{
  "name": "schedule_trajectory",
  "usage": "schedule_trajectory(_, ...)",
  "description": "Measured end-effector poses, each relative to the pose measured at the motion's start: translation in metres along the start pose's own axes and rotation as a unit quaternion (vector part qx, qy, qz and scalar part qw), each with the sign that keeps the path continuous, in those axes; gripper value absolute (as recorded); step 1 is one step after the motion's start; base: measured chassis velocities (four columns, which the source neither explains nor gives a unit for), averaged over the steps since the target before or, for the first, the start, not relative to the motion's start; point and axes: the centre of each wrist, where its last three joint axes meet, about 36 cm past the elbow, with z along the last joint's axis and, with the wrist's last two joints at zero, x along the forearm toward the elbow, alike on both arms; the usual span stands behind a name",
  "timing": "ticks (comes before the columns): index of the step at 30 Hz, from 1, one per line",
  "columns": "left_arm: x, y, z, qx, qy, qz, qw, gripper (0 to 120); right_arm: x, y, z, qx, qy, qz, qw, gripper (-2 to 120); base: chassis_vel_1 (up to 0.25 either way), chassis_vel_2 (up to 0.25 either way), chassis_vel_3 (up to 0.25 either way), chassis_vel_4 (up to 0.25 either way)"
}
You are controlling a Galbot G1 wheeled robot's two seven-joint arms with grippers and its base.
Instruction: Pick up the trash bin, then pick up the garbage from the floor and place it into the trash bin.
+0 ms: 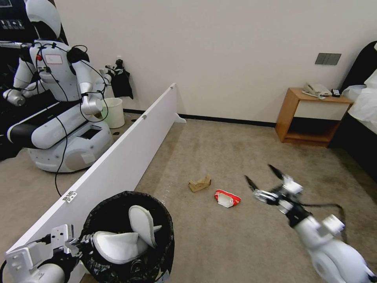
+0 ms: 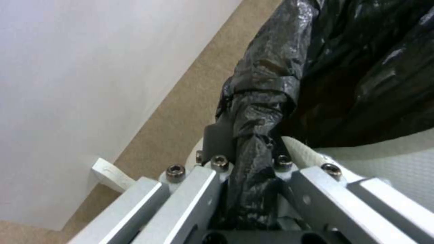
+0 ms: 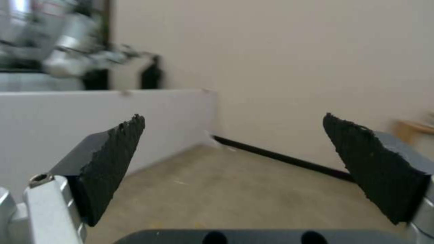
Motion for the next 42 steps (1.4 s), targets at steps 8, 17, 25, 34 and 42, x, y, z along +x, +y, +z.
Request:
schedule_trajectory(8,0.0,-0.002,0.004,-0.022,-0.004,-0.01,0.9997,1,0.083,0.013,0.023,-0.005,0.04,0.128,0.991,100,0.0,0.0,0.0,0.0)
schedule_trajectory(17,-0.006,-0.003,0.005,-0.037,-0.003,-0.003,0.9993,1,0.097,0.014,0.026,-0.013,0.031,0.172,0.985,100,0.0,0.0,0.0,0.0)
schedule_trajectory(25,-0.009,-0.003,0.007,-0.039,0.002,0.0,0.9992,1,0.101,0.014,0.029,-0.013,0.03,0.169,0.985,100,0.0,0.0,0.0,0.0)
schedule_trajectory(34,-0.009,-0.001,0.005,-0.038,0.001,0.001,0.9993,1,0.101,0.014,0.034,-0.015,0.032,0.163,0.986,100,-0.051,0.06,0.062,-0.064)
schedule_trajectory(42,-0.009,-0.002,0.005,-0.035,-0.001,0.002,0.9994,1,0.099,0.011,0.036,-0.016,0.032,0.159,0.987,100,-0.07,0.067,0.071,-0.074)
